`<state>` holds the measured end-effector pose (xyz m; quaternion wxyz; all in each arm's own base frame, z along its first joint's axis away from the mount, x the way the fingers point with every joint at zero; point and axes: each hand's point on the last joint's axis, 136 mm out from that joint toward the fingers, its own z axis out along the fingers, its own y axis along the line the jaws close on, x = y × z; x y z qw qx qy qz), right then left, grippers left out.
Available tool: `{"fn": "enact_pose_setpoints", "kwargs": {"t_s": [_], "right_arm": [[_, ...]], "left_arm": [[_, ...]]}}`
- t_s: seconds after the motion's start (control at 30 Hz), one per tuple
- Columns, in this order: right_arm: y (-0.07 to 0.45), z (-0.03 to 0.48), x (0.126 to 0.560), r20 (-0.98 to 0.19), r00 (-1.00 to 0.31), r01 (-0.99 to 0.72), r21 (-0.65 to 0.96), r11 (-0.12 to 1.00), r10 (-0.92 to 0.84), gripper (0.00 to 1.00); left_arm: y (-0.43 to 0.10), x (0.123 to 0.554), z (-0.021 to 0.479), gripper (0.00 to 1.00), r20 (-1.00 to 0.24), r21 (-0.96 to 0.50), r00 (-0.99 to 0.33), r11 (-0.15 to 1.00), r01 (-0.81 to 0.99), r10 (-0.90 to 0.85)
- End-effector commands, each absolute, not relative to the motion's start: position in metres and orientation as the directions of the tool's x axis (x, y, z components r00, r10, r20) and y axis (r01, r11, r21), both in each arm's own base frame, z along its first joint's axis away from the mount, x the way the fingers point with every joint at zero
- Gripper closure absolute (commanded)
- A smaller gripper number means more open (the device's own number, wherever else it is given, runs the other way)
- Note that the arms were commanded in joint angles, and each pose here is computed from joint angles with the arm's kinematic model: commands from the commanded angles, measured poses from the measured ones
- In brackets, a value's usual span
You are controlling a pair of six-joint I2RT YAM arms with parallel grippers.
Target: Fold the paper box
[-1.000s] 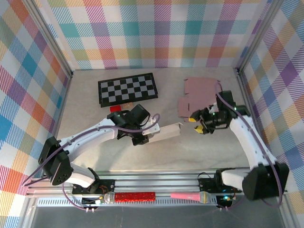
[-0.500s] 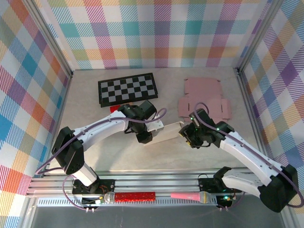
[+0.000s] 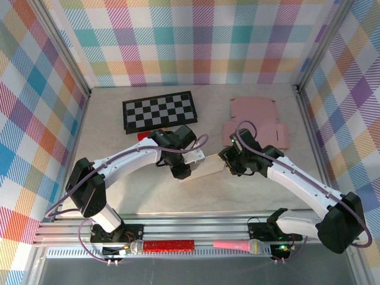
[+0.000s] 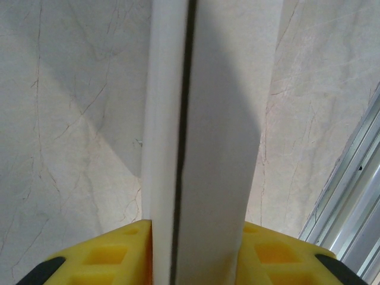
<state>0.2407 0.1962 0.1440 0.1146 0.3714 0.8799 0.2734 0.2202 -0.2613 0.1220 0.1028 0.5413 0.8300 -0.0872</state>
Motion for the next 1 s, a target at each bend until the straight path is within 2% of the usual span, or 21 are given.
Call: {"fn": "enact_pose_setpoints", "kwargs": {"t_s": [0.0,0.2,0.27,0.33,0.43,0.5,0.57,0.67,0.77,0.83,0.97], "right_arm": [[0.198,0.135,0.239,0.011,-0.704,0.604,0.535,0.591,0.710,0.56],[0.191,0.120,0.227,0.032,-0.701,0.637,0.479,0.605,0.713,0.63],[0.192,0.126,0.230,0.010,-0.717,0.612,0.487,0.623,0.697,0.72],[0.189,0.129,0.227,0.014,-0.725,0.620,0.449,0.643,0.689,0.77],[0.195,0.142,0.233,0.007,-0.772,0.566,0.462,0.683,0.636,0.73],[0.201,0.166,0.241,-0.049,-0.828,0.463,0.501,0.731,0.558,0.62],[0.208,0.201,0.252,-0.172,-0.890,0.272,0.545,0.793,0.423,0.54],[0.203,0.249,0.266,-0.390,-0.891,-0.009,0.524,0.852,0.230,0.52],[0.203,0.270,0.272,-0.555,-0.832,-0.320,0.499,0.805,0.013,0.49],[0.198,0.271,0.272,-0.574,-0.816,-0.408,0.495,0.767,-0.064,0.46],[0.190,0.259,0.272,-0.504,-0.852,-0.449,0.562,0.695,-0.143,0.44]], "left_arm": [[-0.256,0.220,0.119,0.66,-0.219,-0.046,-0.420,0.420,0.906,0.881],[-0.256,0.222,0.119,0.66,-0.221,-0.034,-0.418,0.421,0.906,0.881],[-0.256,0.223,0.119,0.67,-0.224,-0.031,-0.417,0.421,0.907,0.881],[-0.256,0.223,0.119,0.67,-0.227,-0.028,-0.417,0.422,0.906,0.880],[-0.256,0.225,0.119,0.67,-0.228,-0.023,-0.417,0.423,0.906,0.880],[-0.254,0.225,0.119,0.67,-0.226,-0.023,-0.416,0.422,0.906,0.881],[-0.253,0.225,0.118,0.69,-0.222,-0.019,-0.413,0.419,0.908,0.883],[-0.252,0.224,0.119,0.71,-0.228,-0.017,-0.406,0.413,0.911,0.885],[-0.251,0.224,0.121,0.71,-0.234,-0.017,-0.401,0.409,0.912,0.885],[-0.251,0.223,0.120,0.71,-0.227,-0.023,-0.396,0.402,0.916,0.890],[-0.248,0.222,0.122,0.71,-0.218,-0.026,-0.386,0.390,0.920,0.896]]}}
